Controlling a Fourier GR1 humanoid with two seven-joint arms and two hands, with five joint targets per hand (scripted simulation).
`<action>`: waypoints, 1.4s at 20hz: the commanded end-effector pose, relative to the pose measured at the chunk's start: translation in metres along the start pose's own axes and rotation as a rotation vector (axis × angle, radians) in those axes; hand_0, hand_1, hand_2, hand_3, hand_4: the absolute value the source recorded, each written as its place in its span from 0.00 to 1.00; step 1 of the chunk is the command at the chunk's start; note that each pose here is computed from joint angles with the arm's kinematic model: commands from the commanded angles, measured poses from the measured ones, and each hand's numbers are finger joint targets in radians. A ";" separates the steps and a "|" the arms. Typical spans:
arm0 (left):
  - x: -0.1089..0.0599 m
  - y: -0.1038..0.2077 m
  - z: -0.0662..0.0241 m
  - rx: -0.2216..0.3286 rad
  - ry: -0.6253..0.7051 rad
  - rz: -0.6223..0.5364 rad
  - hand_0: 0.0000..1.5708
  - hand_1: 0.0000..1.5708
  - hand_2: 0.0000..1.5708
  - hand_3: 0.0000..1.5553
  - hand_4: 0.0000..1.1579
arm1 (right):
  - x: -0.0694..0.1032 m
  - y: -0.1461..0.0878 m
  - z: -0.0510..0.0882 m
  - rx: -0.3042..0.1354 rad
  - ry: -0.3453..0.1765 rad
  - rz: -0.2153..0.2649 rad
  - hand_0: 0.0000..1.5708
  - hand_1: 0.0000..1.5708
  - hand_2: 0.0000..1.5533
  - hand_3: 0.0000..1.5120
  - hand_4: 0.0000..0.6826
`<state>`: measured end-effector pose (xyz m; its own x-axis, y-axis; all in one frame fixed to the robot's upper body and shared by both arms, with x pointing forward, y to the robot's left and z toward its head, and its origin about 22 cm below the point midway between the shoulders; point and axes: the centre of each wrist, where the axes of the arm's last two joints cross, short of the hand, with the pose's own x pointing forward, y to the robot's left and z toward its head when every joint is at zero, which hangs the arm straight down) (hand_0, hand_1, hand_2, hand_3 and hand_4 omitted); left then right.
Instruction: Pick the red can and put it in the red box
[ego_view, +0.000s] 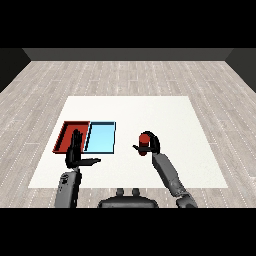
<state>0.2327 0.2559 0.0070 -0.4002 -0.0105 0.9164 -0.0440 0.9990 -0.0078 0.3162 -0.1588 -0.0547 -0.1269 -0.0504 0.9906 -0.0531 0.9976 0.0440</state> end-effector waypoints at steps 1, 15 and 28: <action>0.026 0.004 -0.0035 -0.034 0.007 0.017 0.00 0.00 0.00 0.00 0.00 | 0.003 -0.004 -0.005 0.002 -0.049 0.016 0.93 0.93 0.94 0.94 0.97; 0.001 -0.066 0.0054 -0.162 0.075 0.073 0.00 0.00 0.00 0.00 0.00 | 0.060 0.023 0.018 -0.002 -0.169 -0.027 0.91 0.91 0.93 0.94 0.96; 0.002 -0.126 -0.0334 -0.276 0.129 0.140 0.00 0.00 0.00 0.00 0.00 | 0.071 0.046 -0.011 0.047 -0.213 -0.052 0.90 0.90 0.92 0.94 0.96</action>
<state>0.2627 0.1471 0.0193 -0.2879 0.0906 0.9533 0.2140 0.9764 -0.0282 0.3120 -0.1317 0.0132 -0.3184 -0.1058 0.9420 -0.0998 0.9920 0.0776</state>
